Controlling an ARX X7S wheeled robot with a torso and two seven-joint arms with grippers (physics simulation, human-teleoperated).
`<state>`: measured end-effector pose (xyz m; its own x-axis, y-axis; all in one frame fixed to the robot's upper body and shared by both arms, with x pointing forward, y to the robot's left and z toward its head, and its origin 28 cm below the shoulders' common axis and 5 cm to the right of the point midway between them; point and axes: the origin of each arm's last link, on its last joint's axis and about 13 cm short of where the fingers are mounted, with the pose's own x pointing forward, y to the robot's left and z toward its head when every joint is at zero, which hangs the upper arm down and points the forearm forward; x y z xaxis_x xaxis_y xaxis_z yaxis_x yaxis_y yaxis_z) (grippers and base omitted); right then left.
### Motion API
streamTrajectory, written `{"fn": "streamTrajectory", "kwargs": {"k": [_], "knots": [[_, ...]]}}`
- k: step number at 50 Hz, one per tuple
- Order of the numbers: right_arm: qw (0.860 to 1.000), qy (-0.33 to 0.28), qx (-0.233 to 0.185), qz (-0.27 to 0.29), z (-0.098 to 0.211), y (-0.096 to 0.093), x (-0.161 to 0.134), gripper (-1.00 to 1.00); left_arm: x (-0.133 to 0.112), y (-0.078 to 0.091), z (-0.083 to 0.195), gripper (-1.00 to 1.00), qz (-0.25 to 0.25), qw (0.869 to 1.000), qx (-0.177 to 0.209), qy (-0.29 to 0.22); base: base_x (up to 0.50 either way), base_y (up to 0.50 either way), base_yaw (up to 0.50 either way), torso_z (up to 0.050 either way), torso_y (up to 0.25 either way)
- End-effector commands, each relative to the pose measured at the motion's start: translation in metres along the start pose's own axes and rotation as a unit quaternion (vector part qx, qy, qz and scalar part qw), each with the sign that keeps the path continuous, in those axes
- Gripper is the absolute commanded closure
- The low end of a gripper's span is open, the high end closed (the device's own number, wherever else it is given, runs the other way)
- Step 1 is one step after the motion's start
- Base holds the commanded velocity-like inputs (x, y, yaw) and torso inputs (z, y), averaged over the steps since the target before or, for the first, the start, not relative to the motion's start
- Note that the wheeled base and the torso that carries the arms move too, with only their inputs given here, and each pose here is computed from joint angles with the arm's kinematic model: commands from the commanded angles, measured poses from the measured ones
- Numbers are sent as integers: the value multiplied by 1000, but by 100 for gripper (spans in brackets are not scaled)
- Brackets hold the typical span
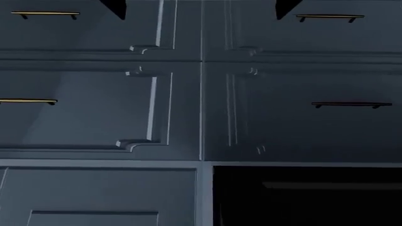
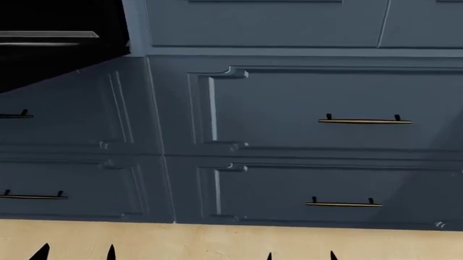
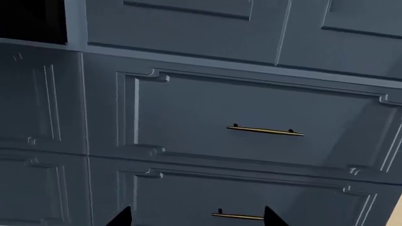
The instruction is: Close the oven door
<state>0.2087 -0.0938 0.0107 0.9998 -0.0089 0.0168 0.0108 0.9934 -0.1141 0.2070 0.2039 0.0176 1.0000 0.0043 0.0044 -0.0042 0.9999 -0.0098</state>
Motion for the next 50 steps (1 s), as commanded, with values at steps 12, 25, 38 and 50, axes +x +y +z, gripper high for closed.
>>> {"fn": "streamTrajectory", "kwargs": {"k": [12, 25, 38, 50], "knots": [[1000, 0, 3, 3, 0, 0, 0, -100, 1, 1, 1, -100, 2, 1000, -4, -2, 0, 466, 0, 0, 0], [1000, -2, 3, 5, 1, 1, 0, -100, 1, 1, 1, -100, 2, 1000, -5, -5, 0, 465, 0, 0, 0], [1000, -1, 0, 6, 1, 1, -1, -100, 0, 1, 1, -100, 3, 1000, -2, -7, 0, 465, 0, 0, 0], [1000, -1, -3, 6, 1, 1, -1, -100, 0, 1, 1, -100, 2, 1000, -6, -6, 0, 465, 0, 0, 0]]}}
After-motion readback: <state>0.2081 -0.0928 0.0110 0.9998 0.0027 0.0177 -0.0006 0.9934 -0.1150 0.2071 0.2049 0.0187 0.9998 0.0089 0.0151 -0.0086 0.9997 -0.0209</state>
